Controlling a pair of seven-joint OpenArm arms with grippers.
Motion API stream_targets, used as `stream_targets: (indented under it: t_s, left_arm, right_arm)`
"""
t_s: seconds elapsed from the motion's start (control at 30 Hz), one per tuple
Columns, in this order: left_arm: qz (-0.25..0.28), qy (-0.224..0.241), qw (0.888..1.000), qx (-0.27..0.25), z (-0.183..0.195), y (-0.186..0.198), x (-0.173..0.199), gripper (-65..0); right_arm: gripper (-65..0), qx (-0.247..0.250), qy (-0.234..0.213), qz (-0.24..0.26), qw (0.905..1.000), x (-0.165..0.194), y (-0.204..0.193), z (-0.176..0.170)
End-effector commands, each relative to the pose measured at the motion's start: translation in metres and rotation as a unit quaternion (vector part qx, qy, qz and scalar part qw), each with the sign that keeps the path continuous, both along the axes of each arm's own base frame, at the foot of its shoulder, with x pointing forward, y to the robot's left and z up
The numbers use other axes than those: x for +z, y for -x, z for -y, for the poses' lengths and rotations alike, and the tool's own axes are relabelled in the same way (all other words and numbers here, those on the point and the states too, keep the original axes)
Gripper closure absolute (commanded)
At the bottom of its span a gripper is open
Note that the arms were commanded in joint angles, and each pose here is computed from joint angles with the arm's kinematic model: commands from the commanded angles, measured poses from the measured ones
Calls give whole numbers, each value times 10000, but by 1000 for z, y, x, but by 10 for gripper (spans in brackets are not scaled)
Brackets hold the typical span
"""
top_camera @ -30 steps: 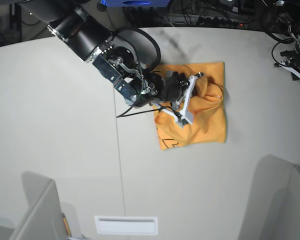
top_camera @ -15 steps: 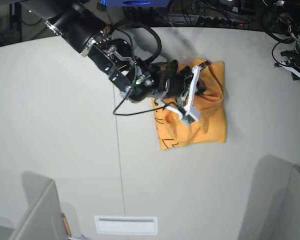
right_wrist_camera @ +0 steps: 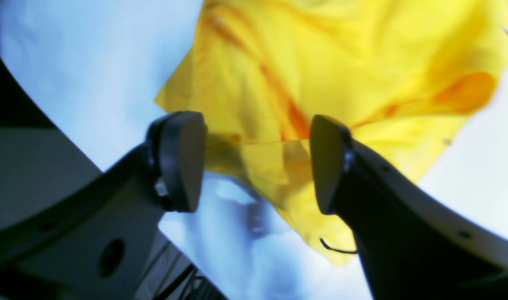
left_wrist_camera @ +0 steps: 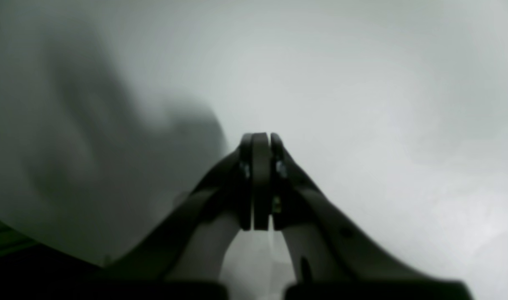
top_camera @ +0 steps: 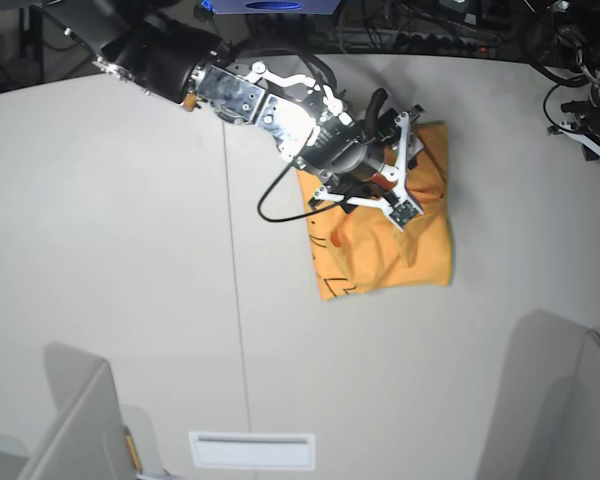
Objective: Fold the T-shirt properly
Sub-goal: 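Lay the folded end onto the shirt and press it with the right gripper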
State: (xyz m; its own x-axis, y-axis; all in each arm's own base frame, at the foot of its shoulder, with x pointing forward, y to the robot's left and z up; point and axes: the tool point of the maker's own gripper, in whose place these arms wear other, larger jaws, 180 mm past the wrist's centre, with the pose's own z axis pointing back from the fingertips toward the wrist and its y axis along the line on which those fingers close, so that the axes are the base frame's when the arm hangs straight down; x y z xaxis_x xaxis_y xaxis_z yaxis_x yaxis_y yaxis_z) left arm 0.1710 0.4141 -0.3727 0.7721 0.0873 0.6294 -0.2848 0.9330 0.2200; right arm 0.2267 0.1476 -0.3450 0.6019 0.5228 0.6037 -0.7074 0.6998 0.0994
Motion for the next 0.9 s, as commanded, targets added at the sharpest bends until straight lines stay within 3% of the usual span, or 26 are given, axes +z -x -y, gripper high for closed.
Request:
stream_targets:
  t_s: [0.0,0.23,0.6,0.67,0.83,0.87]
  left_arm:
    - [149,-161,9997,-42,-7,-6,13,0]
    - [134,-168,9998,-45,-7,-5,13,0]
    - [134,-176,9997,-48,-8,-5,13,0]
    - [142,-176,9997,-47,-8,-5,13,0]
    - [149,-176,9997,-47,-8,-6,14,0]
    - [149,-176,9997,-47,-8,-6,14,0]
  right_arm:
    - [-330,-6,-68,311,9995,11,-10,-7]
    - [-323,-108,352,868,9955,2,-27,-9]
    - [-317,-195,663,961,9930,-23,-38,1]
    - [-258,-193,650,968,9930,-22,-38,0]
    - [-5,-191,600,1068,9923,-15,-44,-2]
    - [0,-191,592,1075,9923,-14,-44,-3]
